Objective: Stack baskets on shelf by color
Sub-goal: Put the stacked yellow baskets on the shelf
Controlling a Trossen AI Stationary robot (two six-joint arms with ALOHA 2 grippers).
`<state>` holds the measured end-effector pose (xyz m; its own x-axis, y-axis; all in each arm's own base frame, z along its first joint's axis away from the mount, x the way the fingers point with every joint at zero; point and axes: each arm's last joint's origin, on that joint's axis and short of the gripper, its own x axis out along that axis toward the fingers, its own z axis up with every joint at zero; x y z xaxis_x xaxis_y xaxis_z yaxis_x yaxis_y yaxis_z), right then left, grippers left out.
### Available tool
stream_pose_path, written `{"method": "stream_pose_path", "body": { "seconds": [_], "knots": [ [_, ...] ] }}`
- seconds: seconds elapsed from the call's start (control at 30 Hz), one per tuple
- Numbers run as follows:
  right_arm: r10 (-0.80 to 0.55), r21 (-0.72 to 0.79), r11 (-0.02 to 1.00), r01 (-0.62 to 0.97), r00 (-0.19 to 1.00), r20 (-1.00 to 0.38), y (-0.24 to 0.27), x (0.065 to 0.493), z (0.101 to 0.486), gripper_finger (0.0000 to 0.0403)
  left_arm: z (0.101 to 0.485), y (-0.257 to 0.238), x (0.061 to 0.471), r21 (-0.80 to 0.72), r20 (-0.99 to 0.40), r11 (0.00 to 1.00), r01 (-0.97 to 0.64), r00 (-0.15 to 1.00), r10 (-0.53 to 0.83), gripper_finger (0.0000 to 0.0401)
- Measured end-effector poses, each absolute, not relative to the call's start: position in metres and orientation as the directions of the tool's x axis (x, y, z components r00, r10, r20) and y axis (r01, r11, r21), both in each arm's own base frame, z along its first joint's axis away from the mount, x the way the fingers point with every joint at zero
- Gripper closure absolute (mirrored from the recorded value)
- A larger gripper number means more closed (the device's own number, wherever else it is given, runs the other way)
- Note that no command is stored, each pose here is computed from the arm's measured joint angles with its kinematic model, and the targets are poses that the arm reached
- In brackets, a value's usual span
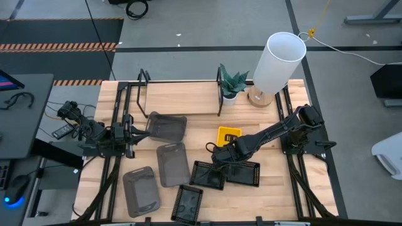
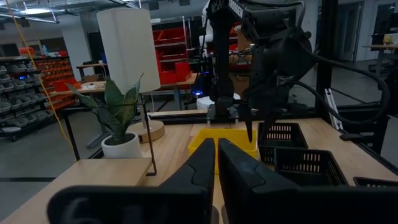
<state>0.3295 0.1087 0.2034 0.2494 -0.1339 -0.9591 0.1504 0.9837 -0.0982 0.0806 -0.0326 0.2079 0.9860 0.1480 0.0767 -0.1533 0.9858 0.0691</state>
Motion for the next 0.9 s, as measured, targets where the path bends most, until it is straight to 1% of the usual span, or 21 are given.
{"method": "stream_pose_path", "body": {
  "seconds": [0.2, 0.33, 0.47, 0.63, 0.9],
  "knots": [
    [-0.111, -0.076, 0.986, 0.146, 0.249, -0.962, 0.104, 0.326, 0.184, 0.0303, 0.208, -0.033, 0.081, 0.069, 0.077, 0.986, -0.153, 0.986, 0.148, 0.0367],
    [-0.113, -0.074, 0.984, 0.160, 0.255, -0.960, 0.100, 0.327, 0.181, 0.0318, 0.208, -0.033, 0.081, 0.069, 0.077, 0.986, -0.153, 0.986, 0.148, 0.0366],
    [-0.114, -0.073, 0.983, 0.166, 0.253, -0.961, 0.097, 0.327, 0.181, 0.0341, 0.208, -0.033, 0.081, 0.069, 0.077, 0.986, -0.153, 0.986, 0.148, 0.0372],
    [-0.112, -0.072, 0.984, 0.164, 0.252, -0.961, 0.095, 0.328, 0.181, 0.0383, 0.208, -0.033, 0.081, 0.069, 0.077, 0.986, -0.153, 0.986, 0.148, 0.0376],
    [-0.112, -0.074, 0.985, 0.157, 0.251, -0.961, 0.095, 0.328, 0.181, 0.0381, 0.208, -0.033, 0.081, 0.069, 0.077, 0.986, -0.153, 0.986, 0.148, 0.0367]
  ]
}}
